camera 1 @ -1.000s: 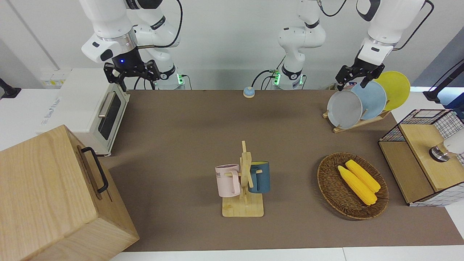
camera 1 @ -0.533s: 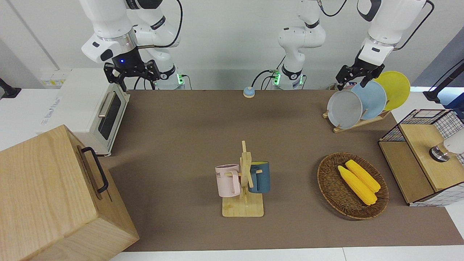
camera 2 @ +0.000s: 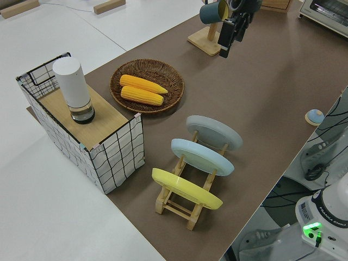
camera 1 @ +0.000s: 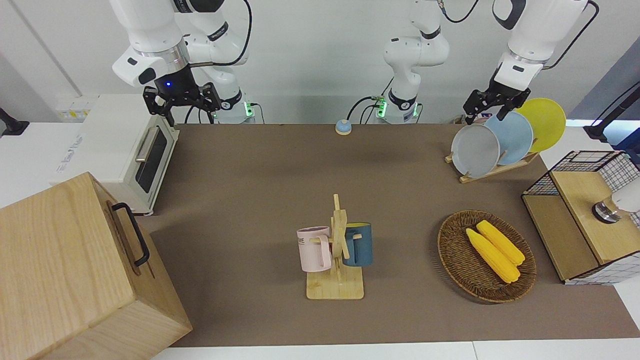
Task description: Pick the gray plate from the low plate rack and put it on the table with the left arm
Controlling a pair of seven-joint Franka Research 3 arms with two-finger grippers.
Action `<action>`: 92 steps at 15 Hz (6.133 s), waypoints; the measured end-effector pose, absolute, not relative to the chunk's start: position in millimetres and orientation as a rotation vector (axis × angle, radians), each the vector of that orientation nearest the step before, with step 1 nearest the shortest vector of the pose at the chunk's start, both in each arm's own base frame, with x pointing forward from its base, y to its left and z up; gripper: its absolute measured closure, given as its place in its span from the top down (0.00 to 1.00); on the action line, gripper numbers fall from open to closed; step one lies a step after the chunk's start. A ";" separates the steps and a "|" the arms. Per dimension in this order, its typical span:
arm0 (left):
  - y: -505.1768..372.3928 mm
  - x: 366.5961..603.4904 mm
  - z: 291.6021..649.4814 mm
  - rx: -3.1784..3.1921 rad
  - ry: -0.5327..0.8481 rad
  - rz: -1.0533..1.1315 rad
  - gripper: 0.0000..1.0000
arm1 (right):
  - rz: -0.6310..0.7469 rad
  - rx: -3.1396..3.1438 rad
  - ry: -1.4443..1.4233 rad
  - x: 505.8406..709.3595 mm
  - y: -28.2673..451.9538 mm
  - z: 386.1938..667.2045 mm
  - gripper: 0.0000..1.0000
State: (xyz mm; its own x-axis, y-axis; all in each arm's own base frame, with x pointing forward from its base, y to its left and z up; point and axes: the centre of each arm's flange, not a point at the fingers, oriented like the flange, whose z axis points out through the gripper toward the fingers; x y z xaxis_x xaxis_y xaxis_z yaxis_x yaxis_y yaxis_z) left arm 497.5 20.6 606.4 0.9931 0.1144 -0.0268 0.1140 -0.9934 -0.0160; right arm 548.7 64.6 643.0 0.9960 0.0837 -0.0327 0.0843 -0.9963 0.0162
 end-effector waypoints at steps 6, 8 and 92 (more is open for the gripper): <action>35.0 496.9 605.9 -3.045 -0.095 0.046 0.99 | -0.050 3.121 0.131 548.7 64.6 643.0 0.99; 49.0 495.8 602.3 -3.024 -0.067 0.059 0.99 | -0.050 3.121 0.131 548.7 64.6 643.0 0.99; -58.3 454.0 421.1 -3.293 -0.247 0.387 0.08 | -0.050 3.121 0.131 548.7 64.6 643.0 0.99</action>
State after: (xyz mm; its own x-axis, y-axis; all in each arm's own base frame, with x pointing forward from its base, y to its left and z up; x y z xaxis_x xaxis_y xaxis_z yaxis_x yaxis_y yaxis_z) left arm 454.0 -58.3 421.1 0.9622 0.1249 -0.2422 0.1673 -0.9723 0.1632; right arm 548.7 64.6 643.0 0.9960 0.0837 -0.0327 0.0843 -0.9963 0.0162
